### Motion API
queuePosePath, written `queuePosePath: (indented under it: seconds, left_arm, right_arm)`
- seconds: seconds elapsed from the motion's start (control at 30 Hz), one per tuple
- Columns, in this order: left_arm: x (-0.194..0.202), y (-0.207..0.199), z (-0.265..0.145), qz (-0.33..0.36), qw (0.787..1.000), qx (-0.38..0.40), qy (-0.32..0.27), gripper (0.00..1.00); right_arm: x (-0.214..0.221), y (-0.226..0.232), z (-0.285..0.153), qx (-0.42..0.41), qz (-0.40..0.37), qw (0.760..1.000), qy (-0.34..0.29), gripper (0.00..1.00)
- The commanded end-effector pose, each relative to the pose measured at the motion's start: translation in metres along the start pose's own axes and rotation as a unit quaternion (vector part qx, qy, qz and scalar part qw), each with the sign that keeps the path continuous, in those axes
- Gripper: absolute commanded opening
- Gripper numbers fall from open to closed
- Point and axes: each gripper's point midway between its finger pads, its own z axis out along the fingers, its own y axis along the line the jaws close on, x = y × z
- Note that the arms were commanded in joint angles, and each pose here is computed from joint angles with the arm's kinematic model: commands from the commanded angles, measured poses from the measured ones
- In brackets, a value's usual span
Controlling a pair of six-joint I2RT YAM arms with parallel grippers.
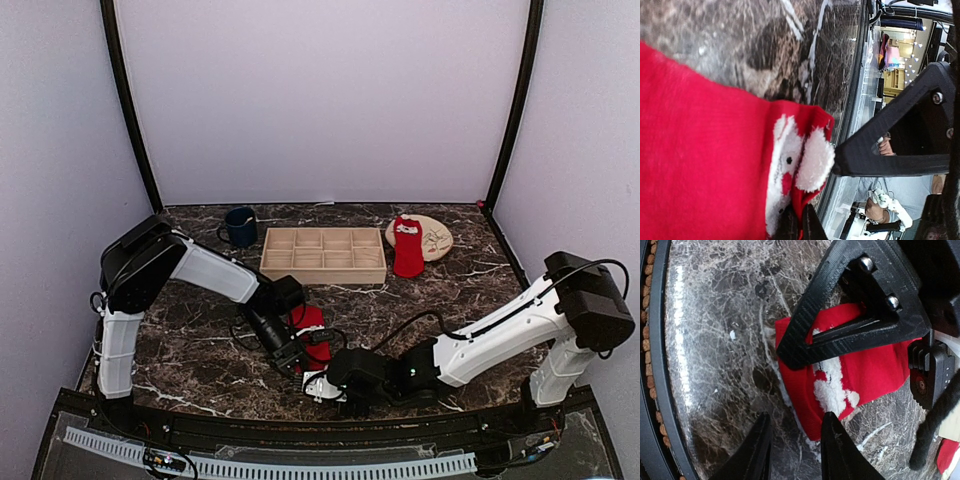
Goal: Roll the socks
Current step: Roll the sock at the center of the board.
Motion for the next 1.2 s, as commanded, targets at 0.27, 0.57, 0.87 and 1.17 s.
queuePosePath:
  seconds: [0.27, 0.57, 0.87, 1.17]
  left_arm:
    - [0.017, 0.003, 0.002, -0.023, 0.999, 0.024, 0.019, 0.00]
    - [0.020, 0.001, 0.002, -0.019, 0.999, 0.031, 0.020, 0.00]
    - [0.021, 0.002, 0.000, -0.027, 0.999, 0.030, 0.020, 0.00]
    - [0.017, 0.006, -0.011, -0.035, 0.999, -0.005, -0.007, 0.07]
  right_arm:
    - [-0.006, -0.002, 0.015, -0.007, -0.018, 1.000, 0.009, 0.27]
    - [0.006, -0.005, 0.024, -0.032, -0.016, 0.999, 0.031, 0.27]
    - [0.019, 0.008, 0.030, -0.101, 0.003, 0.993, 0.062, 0.12]
    - [0.025, 0.015, 0.026, -0.130, 0.031, 0.989, 0.070, 0.04]
